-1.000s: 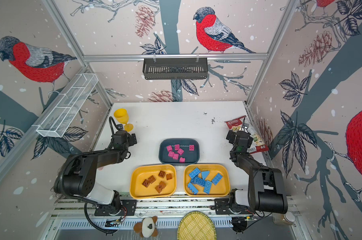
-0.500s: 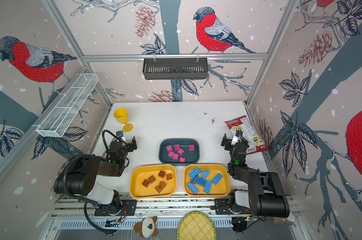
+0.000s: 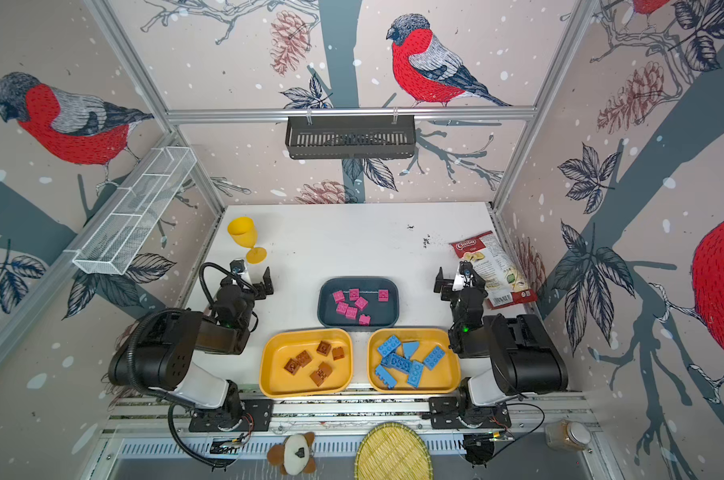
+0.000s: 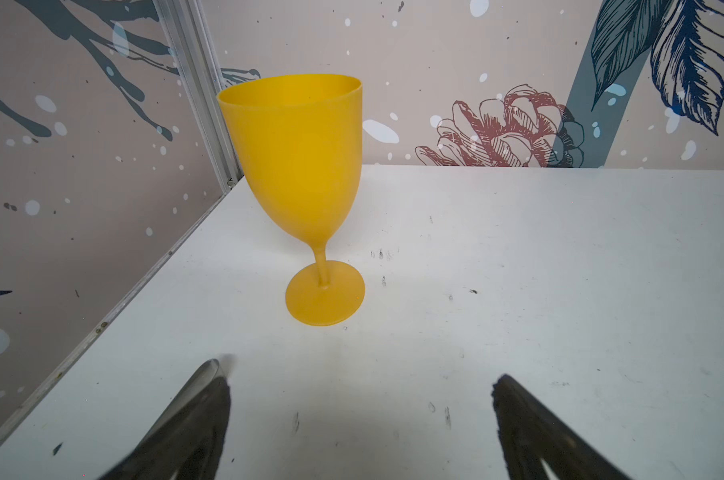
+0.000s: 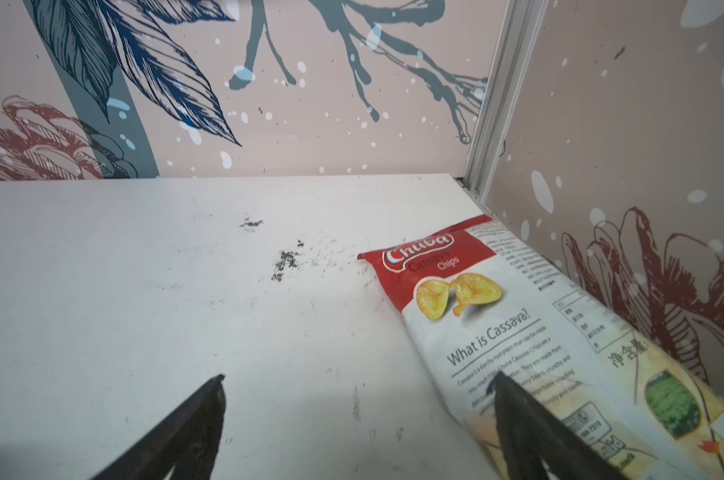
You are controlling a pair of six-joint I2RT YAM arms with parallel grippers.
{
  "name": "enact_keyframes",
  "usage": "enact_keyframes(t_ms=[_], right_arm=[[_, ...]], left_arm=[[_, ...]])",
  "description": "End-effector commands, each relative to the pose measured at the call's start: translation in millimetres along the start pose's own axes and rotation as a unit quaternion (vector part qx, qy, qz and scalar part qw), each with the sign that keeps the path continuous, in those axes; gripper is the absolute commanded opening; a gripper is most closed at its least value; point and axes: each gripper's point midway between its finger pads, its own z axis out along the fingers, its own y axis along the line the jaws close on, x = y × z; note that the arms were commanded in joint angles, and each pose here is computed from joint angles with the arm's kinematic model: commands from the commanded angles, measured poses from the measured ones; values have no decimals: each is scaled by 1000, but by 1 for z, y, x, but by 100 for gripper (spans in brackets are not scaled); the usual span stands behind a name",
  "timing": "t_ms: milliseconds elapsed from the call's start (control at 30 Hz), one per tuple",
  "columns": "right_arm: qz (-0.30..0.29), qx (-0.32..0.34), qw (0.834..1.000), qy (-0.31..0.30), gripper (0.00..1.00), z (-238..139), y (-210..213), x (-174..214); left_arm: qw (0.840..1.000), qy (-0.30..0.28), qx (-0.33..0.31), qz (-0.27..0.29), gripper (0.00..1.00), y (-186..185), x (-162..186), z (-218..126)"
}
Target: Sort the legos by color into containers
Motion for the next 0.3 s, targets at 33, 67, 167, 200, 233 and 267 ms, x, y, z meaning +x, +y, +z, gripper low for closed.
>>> enact_keyframes(t_ms=[33, 67, 167, 200, 233, 267], right_arm=[[6, 26, 999, -27, 100, 3, -9, -17], [7, 32, 999, -28, 99, 3, -10, -18], [9, 26, 999, -17, 99, 8, -10, -15], [9, 26, 999, -16, 99, 9, -10, -15], [9, 26, 999, -15, 99, 8, -10, -15], [11, 31, 999, -17, 99, 7, -12, -16]], left_arm=[[999, -33, 2, 1, 97, -1, -16, -1], [999, -35, 2, 1, 97, -1, -17, -1], [999, -35, 2, 1, 97, -1, -17, 0], [999, -34, 2, 0, 97, -1, -16, -1], [999, -35, 2, 1, 97, -1, -17, -1], [999, -36, 2, 0, 97, -1, -18, -1]])
